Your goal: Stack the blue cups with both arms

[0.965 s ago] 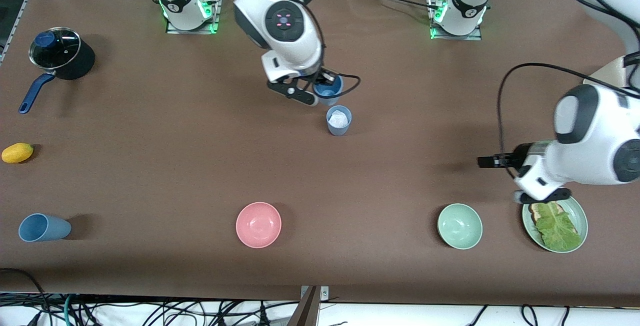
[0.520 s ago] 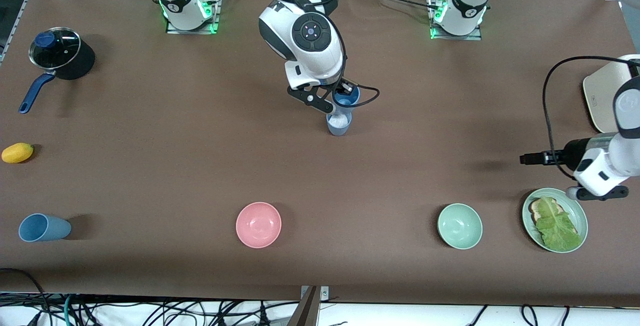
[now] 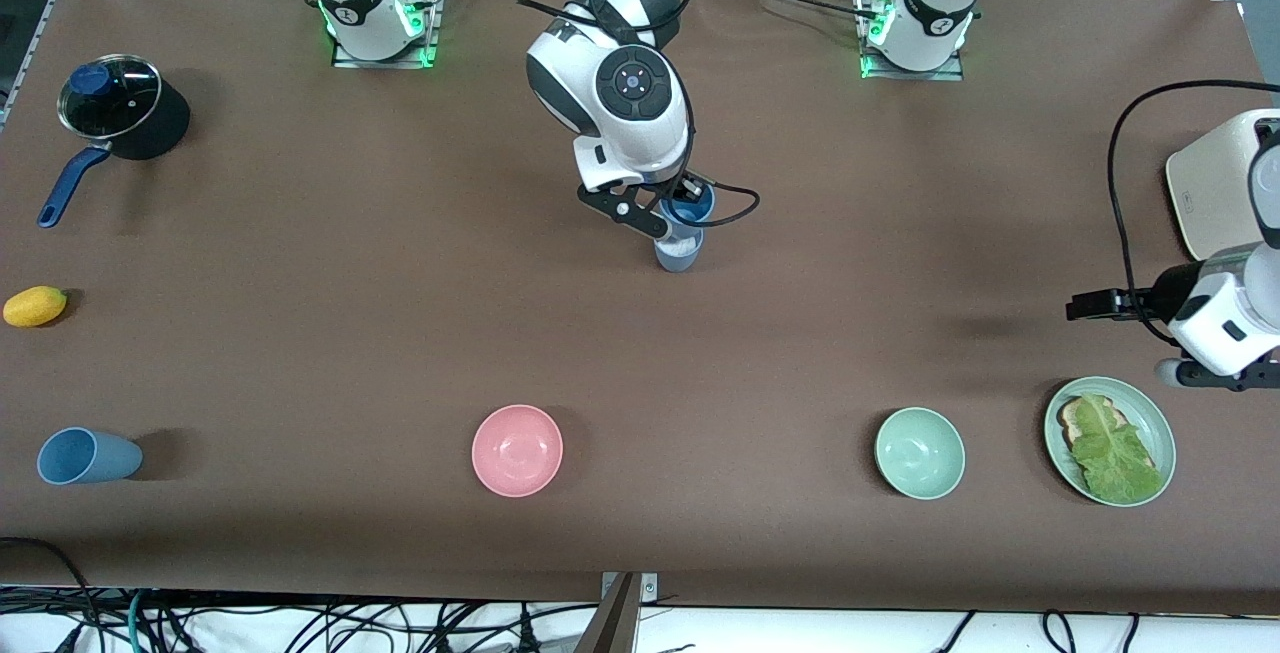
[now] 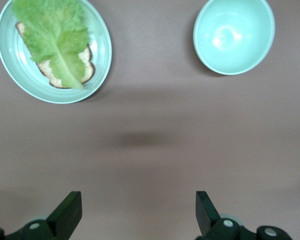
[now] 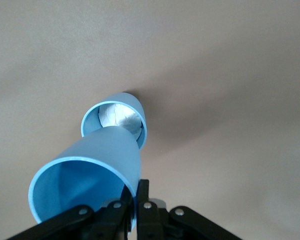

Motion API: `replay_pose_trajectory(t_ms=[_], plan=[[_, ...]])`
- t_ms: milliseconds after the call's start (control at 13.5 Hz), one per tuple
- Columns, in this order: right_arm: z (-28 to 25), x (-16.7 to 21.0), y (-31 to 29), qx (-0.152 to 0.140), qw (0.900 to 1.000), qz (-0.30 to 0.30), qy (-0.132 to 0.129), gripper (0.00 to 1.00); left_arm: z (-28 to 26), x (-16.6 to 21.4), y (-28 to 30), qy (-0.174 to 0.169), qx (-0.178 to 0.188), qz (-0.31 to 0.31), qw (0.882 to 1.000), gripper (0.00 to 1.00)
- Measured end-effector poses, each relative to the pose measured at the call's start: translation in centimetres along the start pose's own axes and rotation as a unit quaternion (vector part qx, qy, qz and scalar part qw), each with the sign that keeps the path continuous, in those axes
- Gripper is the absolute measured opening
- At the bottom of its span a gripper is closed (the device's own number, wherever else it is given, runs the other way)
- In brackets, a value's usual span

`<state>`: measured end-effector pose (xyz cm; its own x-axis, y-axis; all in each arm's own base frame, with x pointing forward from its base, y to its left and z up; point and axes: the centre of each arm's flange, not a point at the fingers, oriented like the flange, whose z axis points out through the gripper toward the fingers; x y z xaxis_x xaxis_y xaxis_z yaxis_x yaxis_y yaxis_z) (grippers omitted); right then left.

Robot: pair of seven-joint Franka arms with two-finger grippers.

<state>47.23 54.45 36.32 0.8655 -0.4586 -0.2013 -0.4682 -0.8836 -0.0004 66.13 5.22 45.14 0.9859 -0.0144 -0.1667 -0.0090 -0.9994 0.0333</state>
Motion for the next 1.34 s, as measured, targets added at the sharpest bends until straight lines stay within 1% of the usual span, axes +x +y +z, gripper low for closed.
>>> replay_pose_trajectory(t_ms=[149, 223, 297, 446, 520, 594, 668, 743, 891, 965, 1114, 1262, 1337], plan=[[0.1, 0.0, -0.1, 0.002, 1.000, 0.000, 0.001, 0.05, -2.6, -1.6, 2.5, 0.016, 0.022, 0.009, 1.000, 1.00], [0.1, 0.1, -0.2, 0.006, 1.000, 0.000, 0.002, 0.05, -4.1, -2.7, 3.4, 0.028, 0.026, 0.009, 0.999, 1.00], [0.2, 0.2, -0.3, 0.010, 1.000, 0.001, 0.003, 0.11, -5.5, -4.1, 3.9, 0.044, 0.024, 0.007, 0.999, 1.00], [0.1, 0.5, -0.3, 0.013, 1.000, 0.002, 0.005, 0.32, -7.5, -7.2, 4.5, 0.066, 0.026, 0.005, 0.997, 1.00], [0.0, 0.8, -0.2, 0.013, 1.000, 0.004, 0.006, 0.41, -8.2, -8.6, 4.8, 0.072, 0.027, 0.006, 0.997, 1.00], [-0.2, 1.3, -0.1, 0.015, 1.000, 0.008, 0.009, 0.45, -8.8, -9.7, 5.0, 0.076, 0.026, 0.006, 0.997, 1.00], [-0.7, 2.0, 0.1, 0.018, 1.000, 0.011, 0.012, 0.48, -9.3, -10.5, 5.0, 0.080, 0.026, 0.005, 0.996, 1.00], [-1.6, 2.8, 0.4, 0.023, 1.000, 0.008, 0.015, 0.55, -9.6, -11.0, 4.9, 0.083, 0.025, 0.004, 0.996, 1.00], [-4.8, 5.6, 2.1, 0.023, 0.999, -0.022, 0.021, 0.75, -9.3, -11.3, 4.6, 0.080, 0.025, 0.001, 0.997, 1.00], [-6.9, 7.6, 3.7, 0.019, 0.999, -0.042, 0.023, 0.75, -8.9, -11.2, 4.5, 0.076, 0.025, 0.000, 0.997, 1.00], [-11.3, 12.1, 8.1, 0.016, 0.996, -0.086, 0.017, 0.84, -8.1, -10.9, 4.3, 0.068, 0.024, -0.001, 0.997, 1.00], [-15.6, 16.0, 14.0, 0.005, 0.991, -0.135, 0.007, 0.85, -7.8, -10.7, 4.3, 0.066, 0.024, -0.001, 0.998, 1.00], [-17.3, 17.3, 17.0, -0.004, 0.987, -0.159, 0.002, 0.86, -7.8, -10.7, 4.2, 0.066, 0.024, -0.001, 0.998, 1.00]])
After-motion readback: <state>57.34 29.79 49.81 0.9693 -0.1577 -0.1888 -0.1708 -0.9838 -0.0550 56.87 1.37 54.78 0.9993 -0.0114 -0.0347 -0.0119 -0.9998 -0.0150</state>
